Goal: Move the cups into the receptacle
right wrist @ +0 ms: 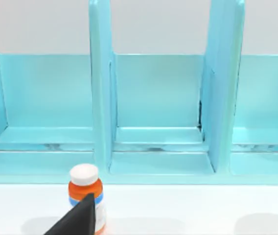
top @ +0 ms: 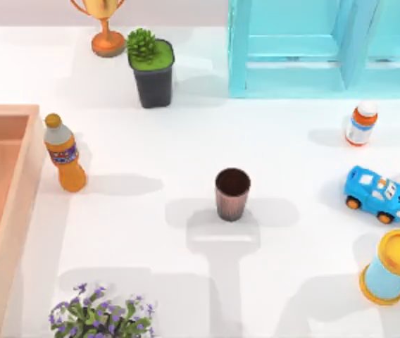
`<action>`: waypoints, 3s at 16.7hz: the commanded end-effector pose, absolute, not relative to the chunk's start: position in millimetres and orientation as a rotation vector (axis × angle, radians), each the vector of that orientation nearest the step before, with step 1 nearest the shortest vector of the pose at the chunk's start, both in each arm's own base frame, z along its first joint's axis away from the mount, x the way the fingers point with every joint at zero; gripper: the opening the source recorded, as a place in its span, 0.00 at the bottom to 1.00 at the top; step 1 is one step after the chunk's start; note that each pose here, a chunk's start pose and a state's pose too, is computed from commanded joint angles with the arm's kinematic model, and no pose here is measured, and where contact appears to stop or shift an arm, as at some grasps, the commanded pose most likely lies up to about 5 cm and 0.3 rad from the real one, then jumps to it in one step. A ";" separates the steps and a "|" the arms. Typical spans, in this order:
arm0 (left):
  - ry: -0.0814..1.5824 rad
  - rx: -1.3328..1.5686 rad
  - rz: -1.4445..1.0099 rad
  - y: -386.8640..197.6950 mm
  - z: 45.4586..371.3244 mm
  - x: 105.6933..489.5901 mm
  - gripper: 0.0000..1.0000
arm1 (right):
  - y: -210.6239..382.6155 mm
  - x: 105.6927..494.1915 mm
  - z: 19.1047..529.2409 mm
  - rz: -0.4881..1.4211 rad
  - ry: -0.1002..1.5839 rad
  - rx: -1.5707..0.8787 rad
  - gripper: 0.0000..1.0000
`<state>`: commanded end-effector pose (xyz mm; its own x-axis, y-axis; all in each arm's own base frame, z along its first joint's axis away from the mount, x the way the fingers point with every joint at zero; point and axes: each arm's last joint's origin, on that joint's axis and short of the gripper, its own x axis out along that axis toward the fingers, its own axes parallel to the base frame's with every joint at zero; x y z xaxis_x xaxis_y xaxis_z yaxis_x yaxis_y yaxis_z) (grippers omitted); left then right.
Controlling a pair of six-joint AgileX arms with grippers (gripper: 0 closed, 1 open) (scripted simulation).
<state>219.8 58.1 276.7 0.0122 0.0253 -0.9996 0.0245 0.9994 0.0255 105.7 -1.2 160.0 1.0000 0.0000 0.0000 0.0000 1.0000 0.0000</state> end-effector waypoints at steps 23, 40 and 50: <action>1.555 0.036 0.004 69.2 212.8 219.4 0.38 | -1.2 105.7 160.0 0.000 0.000 0.000 1.00; 1.554 0.037 0.004 69.0 213.0 219.5 1.00 | -1.2 105.7 160.0 0.000 0.000 0.000 1.00; 1.559 0.040 0.002 69.9 293.5 223.2 1.00 | -1.2 105.7 160.0 0.000 0.000 0.000 1.00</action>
